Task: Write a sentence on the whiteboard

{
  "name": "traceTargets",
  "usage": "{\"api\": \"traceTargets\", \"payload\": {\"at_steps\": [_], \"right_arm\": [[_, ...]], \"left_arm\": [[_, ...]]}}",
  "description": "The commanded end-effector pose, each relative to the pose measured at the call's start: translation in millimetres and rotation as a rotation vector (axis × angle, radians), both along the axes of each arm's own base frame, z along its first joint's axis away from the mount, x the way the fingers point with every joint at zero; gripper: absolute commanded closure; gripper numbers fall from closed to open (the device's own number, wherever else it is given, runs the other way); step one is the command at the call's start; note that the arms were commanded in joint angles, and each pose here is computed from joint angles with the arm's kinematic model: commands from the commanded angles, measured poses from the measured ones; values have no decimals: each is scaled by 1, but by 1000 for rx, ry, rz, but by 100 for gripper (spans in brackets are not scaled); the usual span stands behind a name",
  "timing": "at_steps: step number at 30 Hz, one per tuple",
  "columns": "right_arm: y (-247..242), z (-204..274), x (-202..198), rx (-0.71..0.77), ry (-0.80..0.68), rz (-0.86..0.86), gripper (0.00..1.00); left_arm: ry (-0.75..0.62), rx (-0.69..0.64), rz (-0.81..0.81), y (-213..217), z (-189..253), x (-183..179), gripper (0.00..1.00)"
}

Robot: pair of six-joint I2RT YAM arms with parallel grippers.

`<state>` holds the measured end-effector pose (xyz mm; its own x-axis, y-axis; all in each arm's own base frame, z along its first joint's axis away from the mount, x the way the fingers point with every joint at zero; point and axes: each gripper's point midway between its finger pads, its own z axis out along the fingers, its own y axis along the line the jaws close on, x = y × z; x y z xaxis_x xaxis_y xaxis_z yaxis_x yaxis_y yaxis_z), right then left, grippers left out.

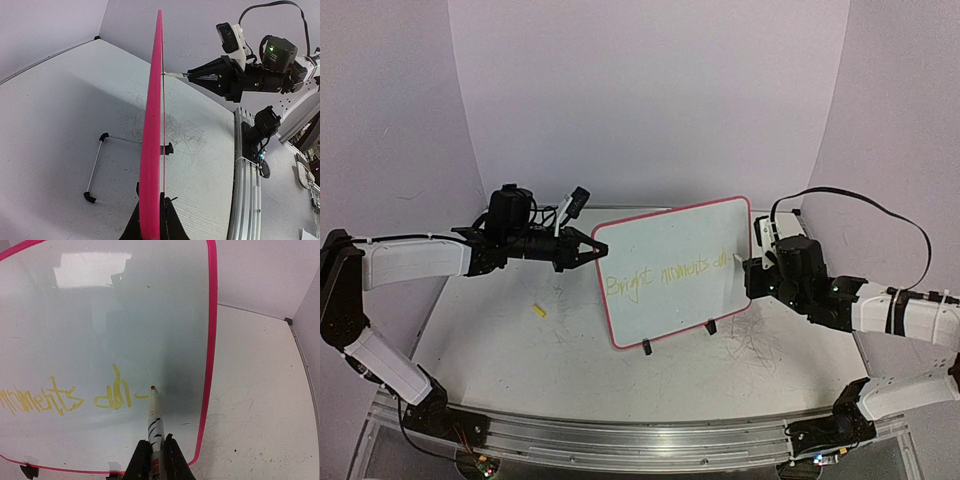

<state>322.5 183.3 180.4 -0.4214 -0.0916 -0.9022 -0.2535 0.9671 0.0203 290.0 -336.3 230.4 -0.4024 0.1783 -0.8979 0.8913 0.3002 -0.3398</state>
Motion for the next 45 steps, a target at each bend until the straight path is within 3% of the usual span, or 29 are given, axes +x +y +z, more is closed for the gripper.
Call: {"api": "traceTargets", "payload": {"at_steps": [1, 33, 45], "right_arm": [[6, 20, 5, 51, -57, 20, 100], [6, -20, -7, 18, 90, 30, 100], [-2, -17, 0, 7, 71, -32, 100]], "left_arm": [[-34, 133, 12, 6, -37, 6, 100], [-36, 131, 13, 5, -35, 5, 100], [-36, 132, 14, 6, -35, 5, 100]]}}
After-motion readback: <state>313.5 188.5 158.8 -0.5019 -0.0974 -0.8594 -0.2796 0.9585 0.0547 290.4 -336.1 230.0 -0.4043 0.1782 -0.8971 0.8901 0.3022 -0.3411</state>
